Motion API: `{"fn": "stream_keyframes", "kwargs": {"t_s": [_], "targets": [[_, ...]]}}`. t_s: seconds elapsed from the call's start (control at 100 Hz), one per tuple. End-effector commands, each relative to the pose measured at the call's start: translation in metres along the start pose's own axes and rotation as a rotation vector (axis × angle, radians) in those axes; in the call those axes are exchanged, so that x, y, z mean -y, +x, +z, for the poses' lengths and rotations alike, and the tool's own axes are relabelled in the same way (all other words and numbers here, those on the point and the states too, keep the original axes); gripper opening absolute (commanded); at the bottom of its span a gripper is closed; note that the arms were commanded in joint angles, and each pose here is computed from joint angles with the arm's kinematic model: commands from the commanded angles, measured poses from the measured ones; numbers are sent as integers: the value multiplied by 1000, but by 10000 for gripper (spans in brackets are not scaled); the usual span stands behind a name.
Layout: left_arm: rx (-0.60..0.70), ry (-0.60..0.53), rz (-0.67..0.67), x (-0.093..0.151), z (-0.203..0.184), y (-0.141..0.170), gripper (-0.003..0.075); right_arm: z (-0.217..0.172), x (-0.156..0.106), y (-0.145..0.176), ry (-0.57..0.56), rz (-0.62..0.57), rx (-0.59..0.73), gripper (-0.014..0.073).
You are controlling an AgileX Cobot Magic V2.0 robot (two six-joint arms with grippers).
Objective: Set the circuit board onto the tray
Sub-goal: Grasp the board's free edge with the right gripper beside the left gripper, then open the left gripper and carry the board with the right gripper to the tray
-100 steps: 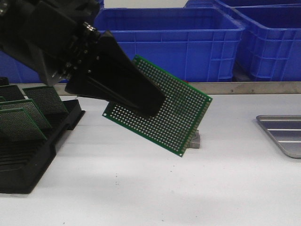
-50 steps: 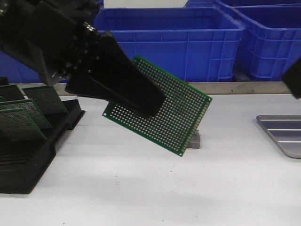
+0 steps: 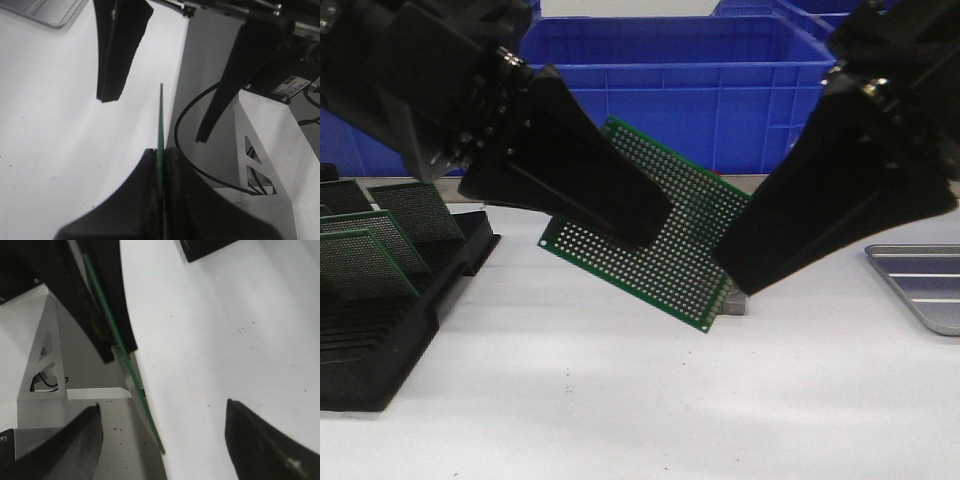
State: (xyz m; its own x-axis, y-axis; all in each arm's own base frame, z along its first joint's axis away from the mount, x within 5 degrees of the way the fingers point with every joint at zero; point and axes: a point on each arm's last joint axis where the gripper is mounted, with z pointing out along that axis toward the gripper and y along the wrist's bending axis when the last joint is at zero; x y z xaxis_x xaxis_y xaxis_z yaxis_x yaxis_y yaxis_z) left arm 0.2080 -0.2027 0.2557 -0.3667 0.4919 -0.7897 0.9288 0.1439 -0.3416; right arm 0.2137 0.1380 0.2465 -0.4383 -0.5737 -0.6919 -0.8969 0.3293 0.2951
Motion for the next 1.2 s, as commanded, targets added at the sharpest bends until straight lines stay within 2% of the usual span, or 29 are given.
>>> {"fn": "stream_keyframes", "kwargs": {"t_s": [0.0,0.05,0.12,0.24,0.33,0.4,0.45,0.46,0.47,0.49,0.55,0.62,0.76,0.93,1.03,1.19], "targets": [[82,24,12,10,-7,-18,-17,-3,-7,-18,-47,-32,60,528],[82,24,12,10,-7,-18,-17,-1,-7,-20,-62,-35,55,484],[82,24,12,10,-7,-18,-17,-1,-8,-22,-81,-35,62,370],[85,17,10,10,-7,-18,-16,-2,-10,-24,-105,-34,66,88],[86,16,14,10,-7,-19,14,-2,-12,-23,-122,-35,62,-78],[84,18,15,10,-7,-19,119,-2,-13,-23,-139,-34,58,-64],[84,18,15,10,-7,-19,231,-2,-14,-23,-150,-35,55,-66],[84,18,15,10,-7,-19,284,-2,-15,-22,-156,-35,54,-66],[84,18,15,10,-7,-19,284,-2,-15,-22,-156,-35,54,-66],[84,18,15,10,-7,-19,356,-3,-16,-22,-168,-36,51,-66],[84,18,15,10,-7,-19,480,-3,-18,-21,-190,-29,44,-66],[85,11,15,9,-7,-19,569,-3,-19,-19,-203,7,16,-66],[90,-30,13,5,-7,-19,575,-3,-14,-6,-145,152,-136,-66],[95,-68,12,2,-7,-20,569,-5,-1,8,31,299,-286,-66],[96,-72,12,2,-7,-20,569,-8,11,11,174,375,-286,-66],[96,-72,12,2,-7,-20,569,-25,42,14,384,536,-157,-66]]}}
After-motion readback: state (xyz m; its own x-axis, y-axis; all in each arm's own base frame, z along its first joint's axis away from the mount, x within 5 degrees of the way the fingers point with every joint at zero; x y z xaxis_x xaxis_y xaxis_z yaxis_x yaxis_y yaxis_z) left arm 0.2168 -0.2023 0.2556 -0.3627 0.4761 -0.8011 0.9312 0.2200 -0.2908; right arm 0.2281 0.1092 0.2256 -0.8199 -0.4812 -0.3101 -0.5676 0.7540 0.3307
